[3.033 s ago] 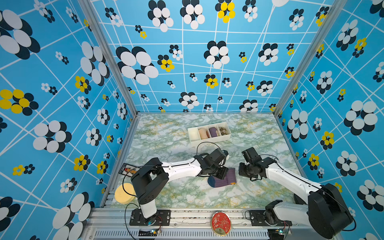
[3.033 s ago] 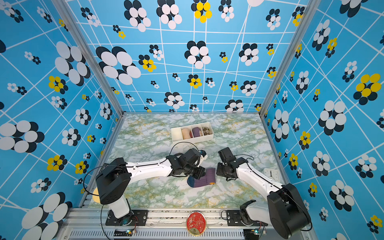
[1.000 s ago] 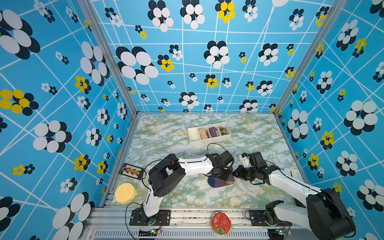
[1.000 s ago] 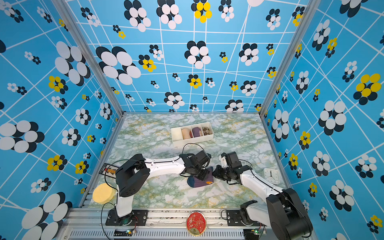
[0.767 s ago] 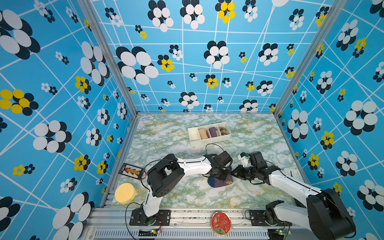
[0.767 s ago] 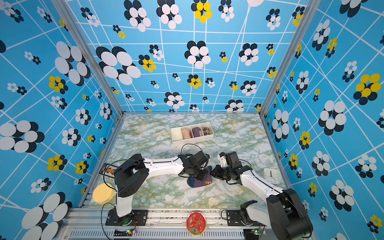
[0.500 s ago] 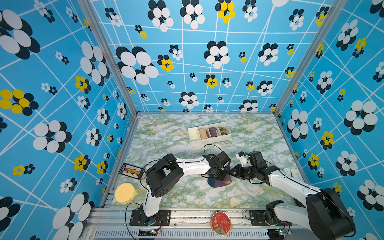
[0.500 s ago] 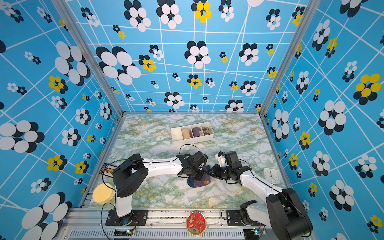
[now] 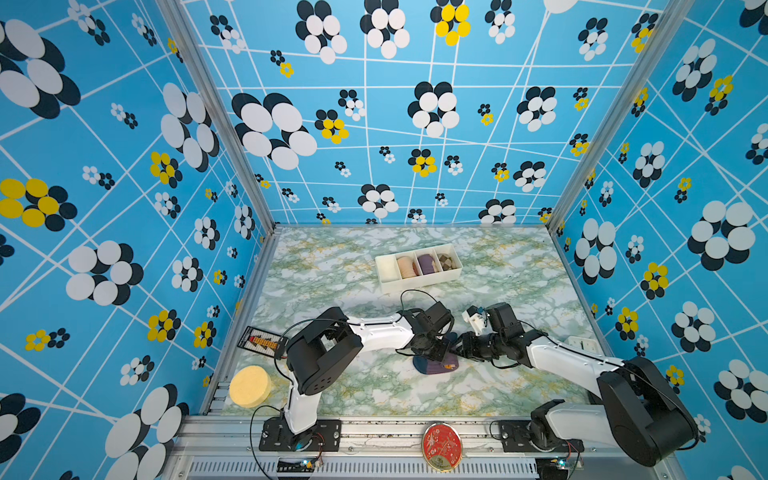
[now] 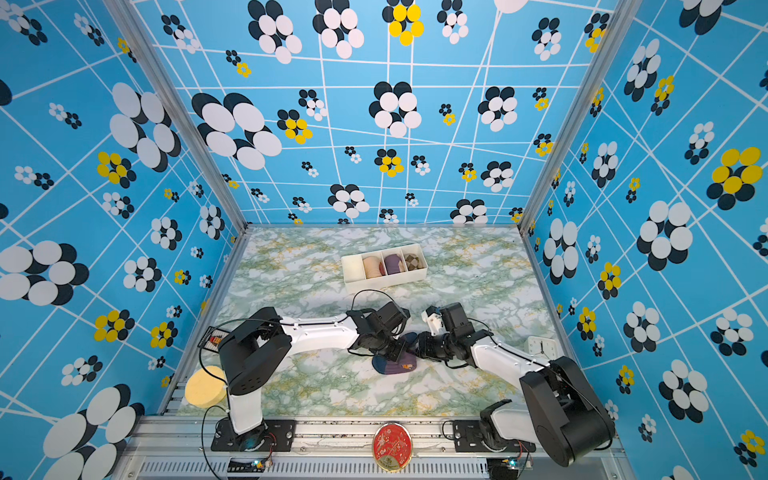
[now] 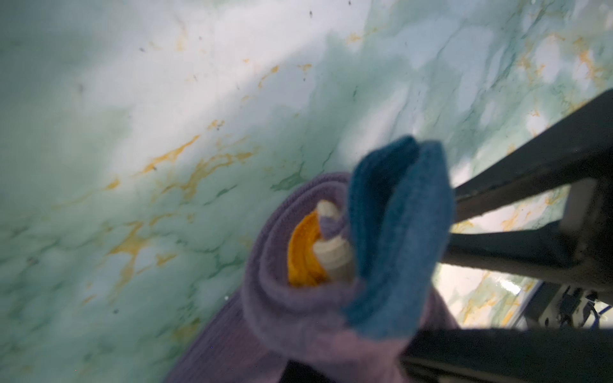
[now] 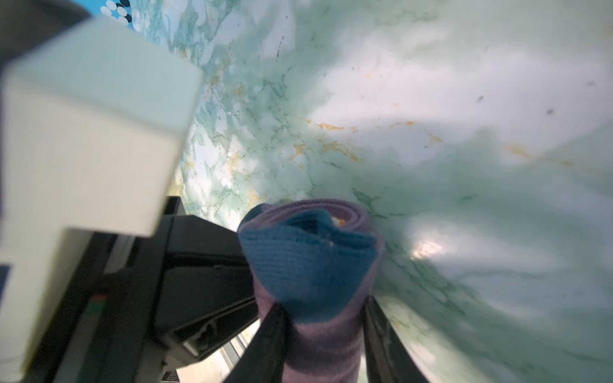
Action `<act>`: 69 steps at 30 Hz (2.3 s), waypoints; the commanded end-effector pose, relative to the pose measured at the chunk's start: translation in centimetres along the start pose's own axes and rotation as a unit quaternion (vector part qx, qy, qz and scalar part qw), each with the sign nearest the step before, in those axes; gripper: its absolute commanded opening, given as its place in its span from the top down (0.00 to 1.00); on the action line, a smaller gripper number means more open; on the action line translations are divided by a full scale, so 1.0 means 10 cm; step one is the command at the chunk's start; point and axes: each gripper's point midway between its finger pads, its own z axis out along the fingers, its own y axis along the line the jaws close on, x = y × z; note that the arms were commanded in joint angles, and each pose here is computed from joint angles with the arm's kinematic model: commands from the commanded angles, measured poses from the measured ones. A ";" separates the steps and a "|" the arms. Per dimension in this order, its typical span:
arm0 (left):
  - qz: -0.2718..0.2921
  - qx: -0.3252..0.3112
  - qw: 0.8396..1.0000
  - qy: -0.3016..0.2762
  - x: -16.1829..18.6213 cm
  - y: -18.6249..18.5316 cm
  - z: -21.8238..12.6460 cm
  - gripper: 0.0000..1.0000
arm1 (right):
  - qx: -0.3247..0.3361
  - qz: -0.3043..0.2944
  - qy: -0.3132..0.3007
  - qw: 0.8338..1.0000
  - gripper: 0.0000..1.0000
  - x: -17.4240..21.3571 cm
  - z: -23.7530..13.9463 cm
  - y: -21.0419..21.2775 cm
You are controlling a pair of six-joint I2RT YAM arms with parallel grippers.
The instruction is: Roll the socks
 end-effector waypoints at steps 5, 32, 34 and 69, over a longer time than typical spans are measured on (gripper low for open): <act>-0.014 0.006 1.000 -0.003 0.02 0.07 -0.02 1.00 | 0.023 -0.016 0.016 0.999 0.79 0.05 0.07 -0.01; -0.011 0.023 0.998 -0.053 -0.12 0.03 -0.45 1.00 | 0.142 -0.082 0.019 0.986 1.00 0.01 0.01 0.07; -0.013 0.033 0.998 -0.058 -0.13 -0.01 -0.49 1.00 | 0.143 -0.078 0.022 0.986 1.00 0.01 0.04 0.09; -0.038 0.040 0.998 0.011 0.38 0.13 -0.20 1.00 | 0.131 -0.066 0.014 0.989 0.74 -0.03 0.17 0.28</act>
